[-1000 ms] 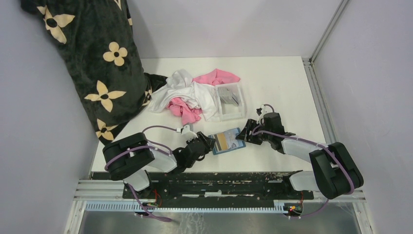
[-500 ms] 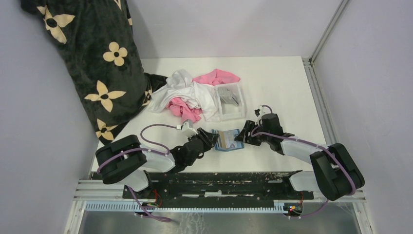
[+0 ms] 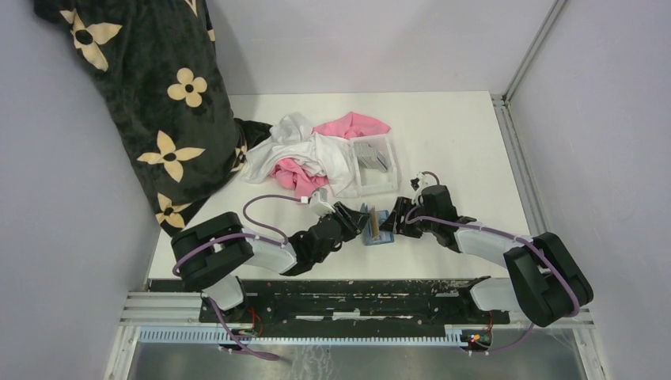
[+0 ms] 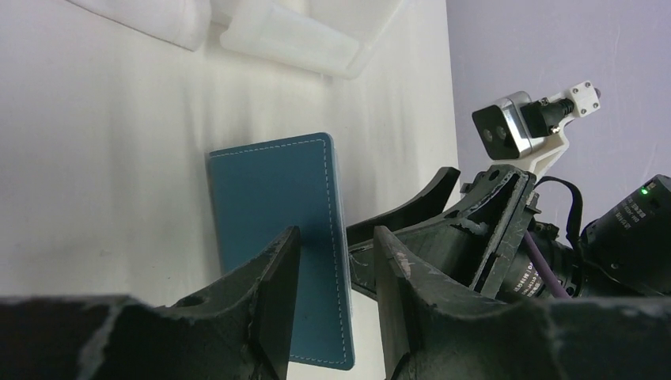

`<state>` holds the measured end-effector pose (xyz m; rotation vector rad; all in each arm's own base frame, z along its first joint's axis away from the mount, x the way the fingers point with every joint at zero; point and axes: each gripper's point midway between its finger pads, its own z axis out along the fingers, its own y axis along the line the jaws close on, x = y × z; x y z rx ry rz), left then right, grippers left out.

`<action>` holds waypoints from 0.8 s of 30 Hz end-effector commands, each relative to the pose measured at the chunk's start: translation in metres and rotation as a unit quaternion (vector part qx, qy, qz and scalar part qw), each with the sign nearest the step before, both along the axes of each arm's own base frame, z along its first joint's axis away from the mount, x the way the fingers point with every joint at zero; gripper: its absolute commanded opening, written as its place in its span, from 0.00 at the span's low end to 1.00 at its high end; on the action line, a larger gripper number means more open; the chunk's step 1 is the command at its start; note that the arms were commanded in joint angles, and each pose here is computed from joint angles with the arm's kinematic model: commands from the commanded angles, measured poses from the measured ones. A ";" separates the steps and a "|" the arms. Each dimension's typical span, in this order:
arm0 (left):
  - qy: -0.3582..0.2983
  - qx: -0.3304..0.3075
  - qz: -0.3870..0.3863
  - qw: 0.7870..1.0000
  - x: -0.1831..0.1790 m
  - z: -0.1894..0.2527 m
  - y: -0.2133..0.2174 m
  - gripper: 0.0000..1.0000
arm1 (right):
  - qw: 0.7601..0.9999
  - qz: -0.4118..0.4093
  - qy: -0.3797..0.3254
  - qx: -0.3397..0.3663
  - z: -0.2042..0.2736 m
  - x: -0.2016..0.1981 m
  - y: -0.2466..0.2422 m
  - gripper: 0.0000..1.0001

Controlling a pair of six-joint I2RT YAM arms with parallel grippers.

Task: Put the credit cards into the card holder
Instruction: Close the card holder at the center of the board.

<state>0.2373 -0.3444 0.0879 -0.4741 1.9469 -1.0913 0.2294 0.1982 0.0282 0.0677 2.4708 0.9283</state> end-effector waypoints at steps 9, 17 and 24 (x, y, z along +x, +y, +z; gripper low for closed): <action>-0.018 -0.016 -0.019 1.000 0.001 0.005 -0.020 0.46 | 0.991 -0.007 -0.008 -0.131 -0.014 0.000 -0.020 0.63; -0.018 -0.008 -0.012 1.000 0.001 0.000 -0.014 0.46 | 0.981 -0.004 -0.031 -0.190 -0.008 0.008 -0.014 0.65; -0.019 -0.006 -0.012 1.000 0.001 -0.003 -0.012 0.46 | 0.972 -0.003 -0.052 -0.228 -0.001 0.015 -0.009 0.66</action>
